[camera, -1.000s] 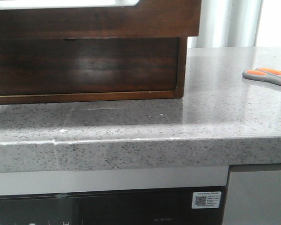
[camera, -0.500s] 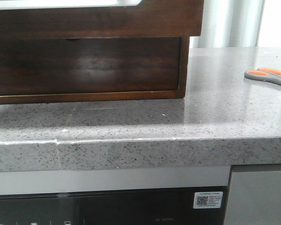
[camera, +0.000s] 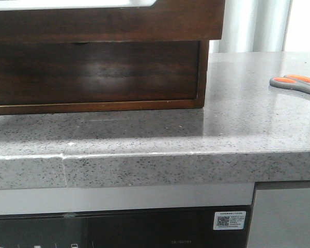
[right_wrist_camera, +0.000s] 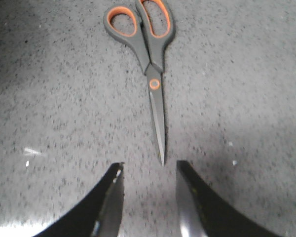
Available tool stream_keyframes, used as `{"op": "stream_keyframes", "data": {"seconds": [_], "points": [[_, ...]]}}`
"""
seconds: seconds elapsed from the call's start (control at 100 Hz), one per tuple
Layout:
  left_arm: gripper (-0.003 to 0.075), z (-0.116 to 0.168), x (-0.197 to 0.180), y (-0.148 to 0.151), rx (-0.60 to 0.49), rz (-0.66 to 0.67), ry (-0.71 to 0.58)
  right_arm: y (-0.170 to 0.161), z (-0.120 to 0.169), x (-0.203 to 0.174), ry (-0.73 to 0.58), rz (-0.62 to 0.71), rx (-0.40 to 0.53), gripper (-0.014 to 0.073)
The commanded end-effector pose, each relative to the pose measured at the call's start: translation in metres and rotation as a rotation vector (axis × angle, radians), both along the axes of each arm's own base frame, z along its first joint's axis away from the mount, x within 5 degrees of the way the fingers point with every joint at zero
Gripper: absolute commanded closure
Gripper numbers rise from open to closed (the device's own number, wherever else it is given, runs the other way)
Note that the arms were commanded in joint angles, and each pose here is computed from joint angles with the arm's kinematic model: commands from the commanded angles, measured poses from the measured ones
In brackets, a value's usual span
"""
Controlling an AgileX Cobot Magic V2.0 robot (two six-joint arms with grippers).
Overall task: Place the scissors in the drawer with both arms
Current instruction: 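Lower the right gripper onto the grey-and-orange scissors and grasp them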
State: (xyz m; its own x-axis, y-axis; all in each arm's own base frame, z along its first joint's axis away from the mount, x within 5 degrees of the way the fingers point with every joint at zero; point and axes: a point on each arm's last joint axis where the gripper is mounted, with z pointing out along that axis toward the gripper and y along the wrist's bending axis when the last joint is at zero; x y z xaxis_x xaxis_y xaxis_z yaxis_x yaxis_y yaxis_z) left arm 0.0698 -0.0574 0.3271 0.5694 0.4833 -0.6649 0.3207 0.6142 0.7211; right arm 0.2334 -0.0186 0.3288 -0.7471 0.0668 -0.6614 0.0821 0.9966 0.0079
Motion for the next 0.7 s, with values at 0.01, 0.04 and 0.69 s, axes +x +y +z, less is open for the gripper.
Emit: {"op": "stream_keyframes", "data": {"seconds": [0.01, 0.04, 0.69], "points": [[0.0380, 0.018, -0.010, 0.004, -0.105, -0.043, -0.069, -0.002, 0.020, 0.028, -0.058, 0.010, -0.015, 0.0359], [0.0380, 0.019, -0.012, 0.006, -0.112, -0.043, -0.079, -0.003, 0.020, 0.035, -0.044, 0.014, -0.017, 0.0337], [0.0380, 0.018, -0.017, 0.011, -0.129, -0.028, -0.063, -0.011, -0.027, 0.138, 0.261, 0.070, -0.025, 0.0324]]}}
